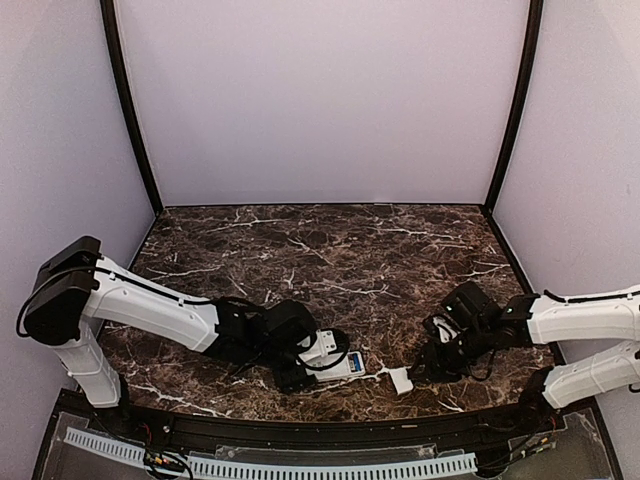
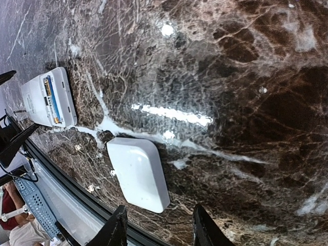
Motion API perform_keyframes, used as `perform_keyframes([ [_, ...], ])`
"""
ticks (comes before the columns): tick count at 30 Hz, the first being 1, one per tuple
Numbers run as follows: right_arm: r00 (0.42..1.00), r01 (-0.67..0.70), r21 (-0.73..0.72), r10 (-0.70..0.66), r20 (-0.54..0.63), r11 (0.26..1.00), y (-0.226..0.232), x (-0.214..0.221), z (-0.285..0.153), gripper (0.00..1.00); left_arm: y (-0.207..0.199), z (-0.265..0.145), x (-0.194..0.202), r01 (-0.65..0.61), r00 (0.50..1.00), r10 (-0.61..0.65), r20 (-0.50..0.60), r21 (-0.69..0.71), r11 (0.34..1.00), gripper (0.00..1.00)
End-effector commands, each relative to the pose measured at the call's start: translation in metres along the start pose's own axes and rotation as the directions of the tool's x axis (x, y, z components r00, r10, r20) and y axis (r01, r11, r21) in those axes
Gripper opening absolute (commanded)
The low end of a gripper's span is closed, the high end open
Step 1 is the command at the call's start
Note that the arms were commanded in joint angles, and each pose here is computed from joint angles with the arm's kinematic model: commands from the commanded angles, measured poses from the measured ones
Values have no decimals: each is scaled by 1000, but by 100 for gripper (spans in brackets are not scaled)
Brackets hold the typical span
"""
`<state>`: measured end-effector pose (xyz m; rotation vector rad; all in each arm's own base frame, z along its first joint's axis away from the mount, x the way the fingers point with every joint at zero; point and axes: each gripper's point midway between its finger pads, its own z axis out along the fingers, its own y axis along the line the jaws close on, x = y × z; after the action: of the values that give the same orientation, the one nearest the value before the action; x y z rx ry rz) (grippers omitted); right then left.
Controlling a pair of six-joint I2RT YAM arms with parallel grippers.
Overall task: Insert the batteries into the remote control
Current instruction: Move the remote control without the battery cover to the center of the board.
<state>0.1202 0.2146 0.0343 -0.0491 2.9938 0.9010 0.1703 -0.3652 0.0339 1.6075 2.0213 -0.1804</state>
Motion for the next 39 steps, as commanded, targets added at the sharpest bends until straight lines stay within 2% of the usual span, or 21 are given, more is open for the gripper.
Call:
perform_keyframes([
  [1,1000,14,-35,-13,14,999,6,-3,9,40,-10,3,11,17,1000,-15,-21,75,997,80],
  [12,1000,3,-44,-2,6,999,5,2,14,38,-32,21,21,-24,999,29,-26,175,984,72],
  [16,1000,-3,-42,3,3,999,4,3,16,38,-37,20,21,-29,999,34,-20,207,978,66],
  [20,1000,-9,-36,9,-5,999,3,6,18,38,-44,19,27,-23,998,34,-45,241,970,52],
  [22,1000,-12,-32,12,-10,999,2,7,20,37,-47,17,30,-16,998,32,-56,263,965,40],
  [28,1000,-17,-23,17,-9,1000,1,8,21,36,-68,8,35,6,995,31,-93,368,930,24],
  [32,1000,-20,-24,20,-7,1000,2,8,22,36,-86,1,35,-28,992,75,-99,411,911,21],
  [39,999,-32,-38,32,9,999,7,8,27,33,-93,-1,35,-59,986,115,-118,400,915,20],
])
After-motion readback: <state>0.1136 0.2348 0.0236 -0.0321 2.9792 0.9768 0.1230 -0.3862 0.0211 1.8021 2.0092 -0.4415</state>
